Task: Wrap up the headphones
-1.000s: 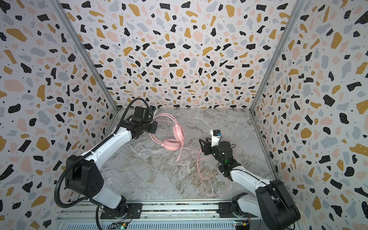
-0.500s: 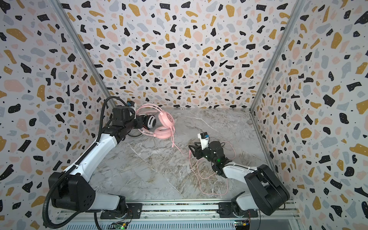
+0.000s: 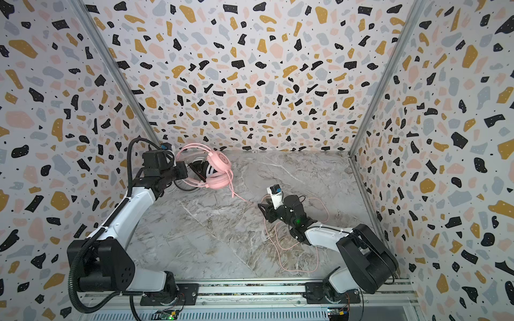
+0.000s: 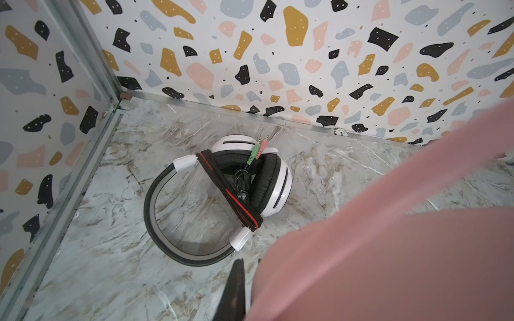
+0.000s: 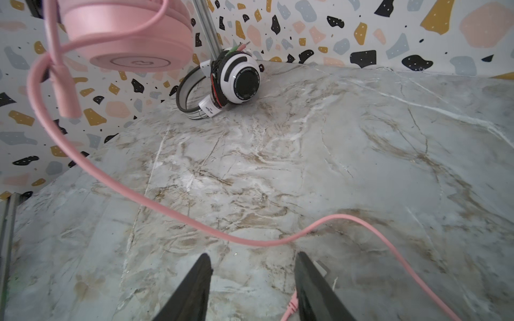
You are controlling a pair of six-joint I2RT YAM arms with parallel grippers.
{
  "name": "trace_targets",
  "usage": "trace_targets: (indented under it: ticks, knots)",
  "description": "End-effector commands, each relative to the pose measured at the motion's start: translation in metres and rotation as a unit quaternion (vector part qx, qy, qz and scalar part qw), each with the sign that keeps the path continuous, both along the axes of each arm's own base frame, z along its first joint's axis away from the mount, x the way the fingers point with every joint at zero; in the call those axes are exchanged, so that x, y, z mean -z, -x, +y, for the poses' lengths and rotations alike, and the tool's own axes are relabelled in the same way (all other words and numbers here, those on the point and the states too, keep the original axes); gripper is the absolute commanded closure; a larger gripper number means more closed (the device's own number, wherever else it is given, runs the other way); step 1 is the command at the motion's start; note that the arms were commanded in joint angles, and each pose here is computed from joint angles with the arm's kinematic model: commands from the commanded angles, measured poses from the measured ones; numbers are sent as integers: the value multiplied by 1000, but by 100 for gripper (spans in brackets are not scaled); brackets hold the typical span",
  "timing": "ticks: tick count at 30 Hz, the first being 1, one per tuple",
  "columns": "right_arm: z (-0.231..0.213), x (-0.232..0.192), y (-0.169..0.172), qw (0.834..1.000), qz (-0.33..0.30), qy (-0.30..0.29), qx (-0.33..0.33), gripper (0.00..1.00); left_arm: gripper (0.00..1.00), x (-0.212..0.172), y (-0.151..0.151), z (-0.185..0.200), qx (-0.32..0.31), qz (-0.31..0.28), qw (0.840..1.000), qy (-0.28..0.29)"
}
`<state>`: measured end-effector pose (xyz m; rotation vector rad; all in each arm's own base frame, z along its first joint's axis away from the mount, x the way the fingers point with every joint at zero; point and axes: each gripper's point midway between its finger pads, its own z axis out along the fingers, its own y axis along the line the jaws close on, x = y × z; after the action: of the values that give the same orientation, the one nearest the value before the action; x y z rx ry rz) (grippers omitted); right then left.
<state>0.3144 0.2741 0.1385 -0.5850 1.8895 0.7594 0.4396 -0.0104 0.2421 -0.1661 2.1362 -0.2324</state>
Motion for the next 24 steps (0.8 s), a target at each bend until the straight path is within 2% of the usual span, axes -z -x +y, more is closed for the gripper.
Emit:
trace_targets:
  ticks: [1,7,11,16,24]
  knots:
    - [1,-2,-7,1000,-11,17,3,49,100,-39,-9,-9,18,-69,997,43]
    - [-6,12,-15,996,-26,79,12,48,100,-41,-7,4,3,-72,997,39]
    - [-6,38,-24,990,-14,139,7,46,100,-42,-6,12,-8,-74,997,36]
    - [-14,61,-43,979,-13,197,40,41,100,-38,-5,15,-9,-76,996,42]
    - [-27,73,-70,960,-28,264,88,37,100,-27,-11,5,15,-60,996,65]
